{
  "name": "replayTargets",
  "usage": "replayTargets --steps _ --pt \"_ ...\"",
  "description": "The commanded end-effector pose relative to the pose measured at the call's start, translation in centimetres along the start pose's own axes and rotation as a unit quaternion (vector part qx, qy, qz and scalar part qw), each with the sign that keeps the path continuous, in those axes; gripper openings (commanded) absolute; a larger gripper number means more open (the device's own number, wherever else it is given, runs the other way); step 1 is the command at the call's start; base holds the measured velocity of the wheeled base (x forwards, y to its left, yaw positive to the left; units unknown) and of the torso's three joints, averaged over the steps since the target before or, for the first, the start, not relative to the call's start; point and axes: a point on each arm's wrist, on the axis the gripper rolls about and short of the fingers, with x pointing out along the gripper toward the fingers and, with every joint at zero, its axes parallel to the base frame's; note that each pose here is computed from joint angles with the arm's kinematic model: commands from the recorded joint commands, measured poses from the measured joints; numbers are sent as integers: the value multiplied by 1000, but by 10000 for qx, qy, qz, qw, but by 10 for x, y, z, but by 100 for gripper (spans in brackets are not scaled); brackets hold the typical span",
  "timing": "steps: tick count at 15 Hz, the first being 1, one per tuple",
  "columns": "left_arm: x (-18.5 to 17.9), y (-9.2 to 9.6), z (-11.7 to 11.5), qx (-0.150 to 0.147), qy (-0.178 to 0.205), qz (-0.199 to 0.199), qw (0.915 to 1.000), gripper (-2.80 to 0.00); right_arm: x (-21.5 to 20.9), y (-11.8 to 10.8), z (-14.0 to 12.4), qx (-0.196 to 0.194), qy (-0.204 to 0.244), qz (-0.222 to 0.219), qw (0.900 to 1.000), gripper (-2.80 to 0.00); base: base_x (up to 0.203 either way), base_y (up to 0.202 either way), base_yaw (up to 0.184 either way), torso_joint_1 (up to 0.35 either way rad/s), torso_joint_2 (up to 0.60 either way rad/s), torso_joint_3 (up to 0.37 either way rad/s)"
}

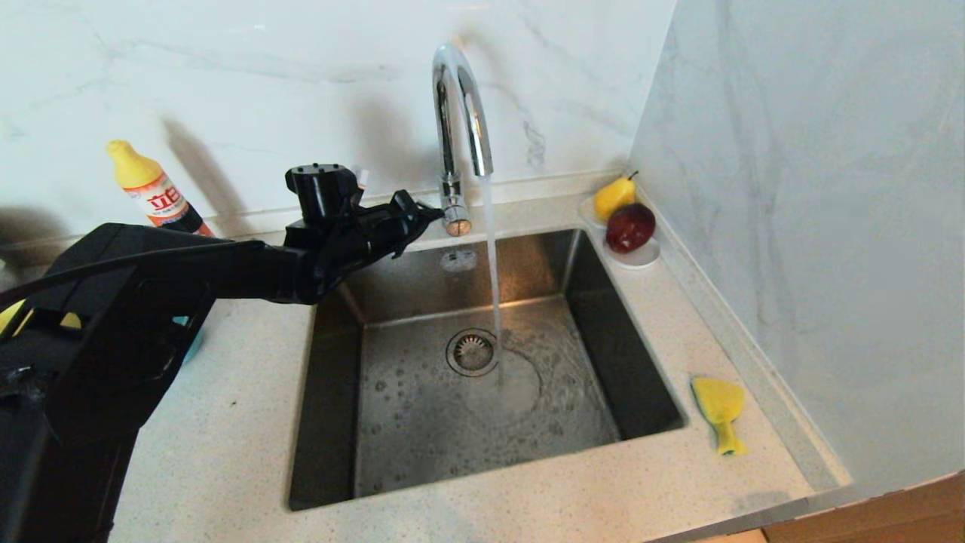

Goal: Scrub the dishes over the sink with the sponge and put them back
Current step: Turn off the faucet

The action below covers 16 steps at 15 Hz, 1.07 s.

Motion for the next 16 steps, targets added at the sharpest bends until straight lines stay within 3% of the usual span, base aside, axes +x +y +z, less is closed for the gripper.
replayTargets --steps 1,7,9,12,16 --pt "-2 1 10 -82 -133 -19 9999 -280 0 0 0 0 -2 5 10000 -280 0 0 0 0 0 0" --pt "-3 6 15 -121 -182 35 9998 -280 0 0 0 0 -2 5 10000 -280 0 0 0 0 0 0" --pt "-8 -1 17 -114 -187 17 9998 -280 0 0 0 0 -4 5 10000 -280 0 0 0 0 0 0" --pt "-34 -34 25 -72 -202 -79 9997 -280 0 0 0 0 -1 5 10000 -280 0 0 0 0 0 0" --pt "-97 -102 33 99 -324 -334 9989 -280 0 0 0 0 -1 5 10000 -280 0 0 0 0 0 0"
